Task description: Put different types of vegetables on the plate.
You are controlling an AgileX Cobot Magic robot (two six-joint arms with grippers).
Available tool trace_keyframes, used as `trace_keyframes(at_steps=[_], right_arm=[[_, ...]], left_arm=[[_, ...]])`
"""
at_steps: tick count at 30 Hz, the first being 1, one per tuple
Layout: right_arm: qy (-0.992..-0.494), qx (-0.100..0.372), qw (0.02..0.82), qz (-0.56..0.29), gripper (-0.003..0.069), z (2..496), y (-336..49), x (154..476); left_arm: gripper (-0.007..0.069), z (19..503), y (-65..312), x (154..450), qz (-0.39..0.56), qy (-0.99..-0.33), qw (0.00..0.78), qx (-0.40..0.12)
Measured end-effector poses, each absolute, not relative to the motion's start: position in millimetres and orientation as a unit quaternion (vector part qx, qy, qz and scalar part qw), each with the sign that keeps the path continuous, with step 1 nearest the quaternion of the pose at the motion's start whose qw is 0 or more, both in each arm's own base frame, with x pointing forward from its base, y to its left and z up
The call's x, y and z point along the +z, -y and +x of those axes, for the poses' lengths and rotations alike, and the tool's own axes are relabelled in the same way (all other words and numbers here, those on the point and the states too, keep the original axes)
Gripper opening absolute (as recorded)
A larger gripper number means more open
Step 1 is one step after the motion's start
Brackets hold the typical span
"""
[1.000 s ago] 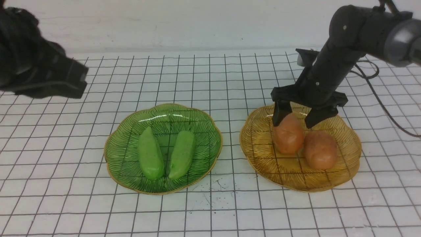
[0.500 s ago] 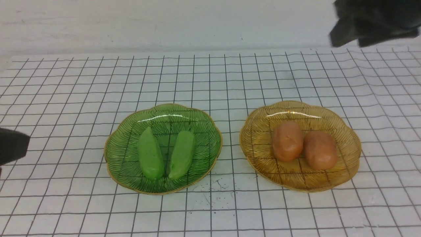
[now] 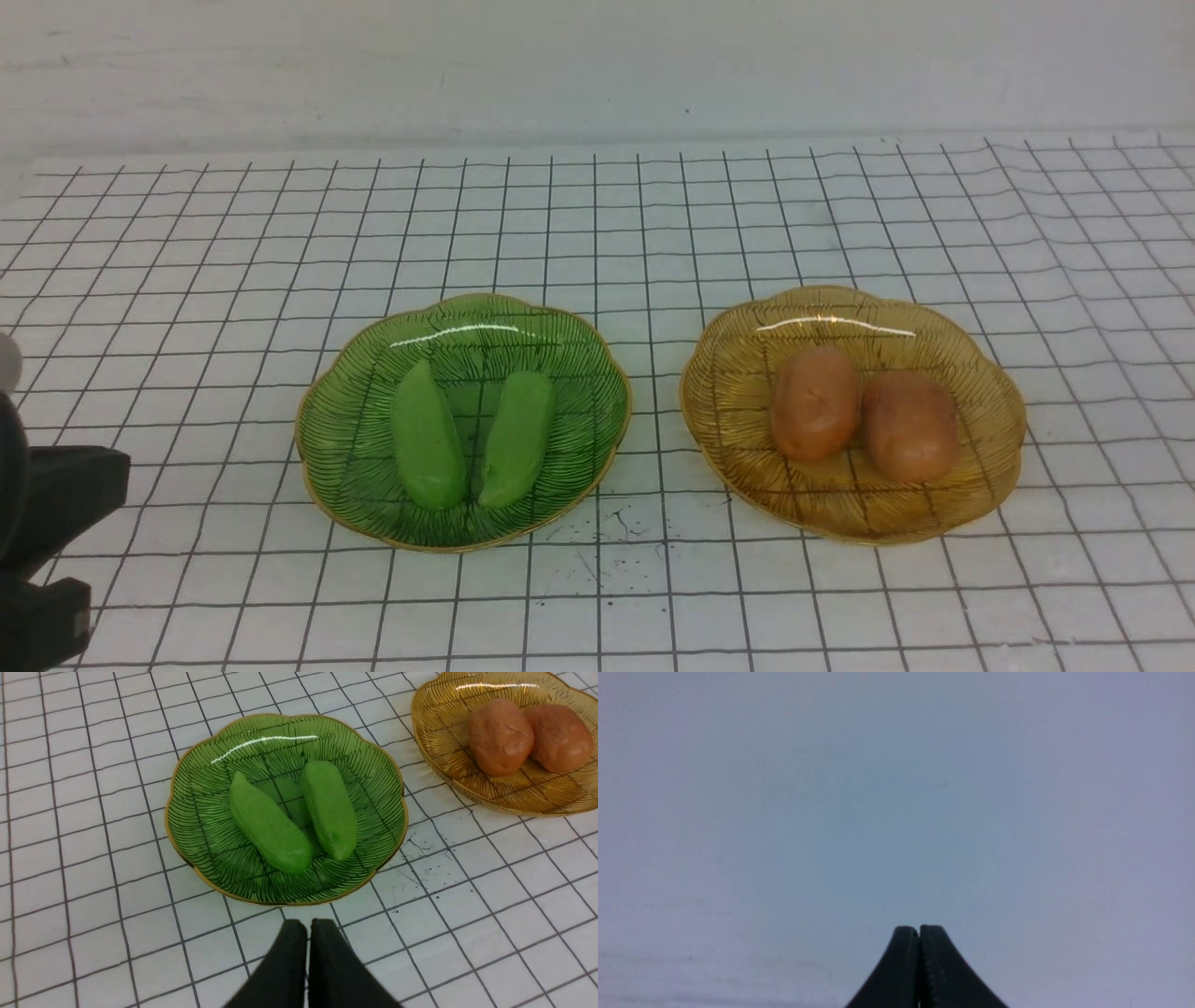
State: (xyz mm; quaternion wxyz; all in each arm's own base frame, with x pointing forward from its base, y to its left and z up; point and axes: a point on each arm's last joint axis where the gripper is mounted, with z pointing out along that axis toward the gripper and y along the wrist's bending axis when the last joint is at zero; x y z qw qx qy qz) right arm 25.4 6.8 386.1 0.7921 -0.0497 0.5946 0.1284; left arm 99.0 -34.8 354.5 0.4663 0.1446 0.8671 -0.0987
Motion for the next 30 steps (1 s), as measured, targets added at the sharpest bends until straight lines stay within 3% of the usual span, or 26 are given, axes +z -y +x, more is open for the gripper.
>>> trace_keyframes(at_steps=[1,2,7,13,25,30], right_arm=[[-0.583,0.13,0.8,-0.049,-0.0014,19,-5,384],[-0.553,0.132,0.821,-0.046,-0.0014,3,-1,359],[-0.564,0.128,0.814,-0.048,-0.0014,5,-2,338],[-0.572,0.127,0.809,-0.05,-0.0014,6,-2,336],[-0.588,0.125,0.798,-0.051,-0.0014,7,-2,333],[-0.588,0.125,0.797,-0.052,-0.0014,7,-2,333]], left_arm=[[-0.0008,99,35,355,0.144,-0.867,0.467,-0.099],[-0.0008,100,35,355,0.142,-0.863,0.474,-0.099],[-0.0008,102,36,358,0.136,-0.853,0.492,-0.11],[-0.0008,101,36,353,0.135,-0.855,0.489,-0.11],[-0.0008,51,20,335,0.118,-0.764,0.625,-0.109],[-0.0008,39,19,336,0.11,-0.746,0.644,-0.131]])
